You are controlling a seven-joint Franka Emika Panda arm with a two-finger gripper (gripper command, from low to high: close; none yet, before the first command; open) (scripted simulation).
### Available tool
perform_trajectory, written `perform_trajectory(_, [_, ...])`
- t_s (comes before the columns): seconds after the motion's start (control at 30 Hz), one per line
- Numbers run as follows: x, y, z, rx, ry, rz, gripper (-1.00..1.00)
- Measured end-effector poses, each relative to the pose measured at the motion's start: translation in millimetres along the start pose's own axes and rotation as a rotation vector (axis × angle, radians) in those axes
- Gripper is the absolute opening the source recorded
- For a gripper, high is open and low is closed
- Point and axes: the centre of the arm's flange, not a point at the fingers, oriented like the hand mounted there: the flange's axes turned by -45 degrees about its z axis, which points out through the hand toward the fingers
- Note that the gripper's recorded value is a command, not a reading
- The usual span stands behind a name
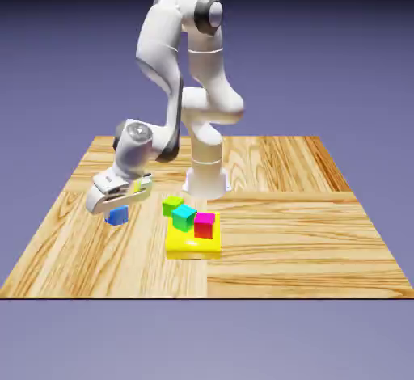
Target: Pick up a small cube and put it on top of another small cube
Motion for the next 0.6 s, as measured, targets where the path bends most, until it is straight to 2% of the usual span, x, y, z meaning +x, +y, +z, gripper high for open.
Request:
perform_trajectory(0.33, [2, -20, -39, 0.239, -0.027, 0.708, -1.00])
perform_trajectory(0.6, [11, -51, -72, 0.477, -0.115, 1.206, -1.00])
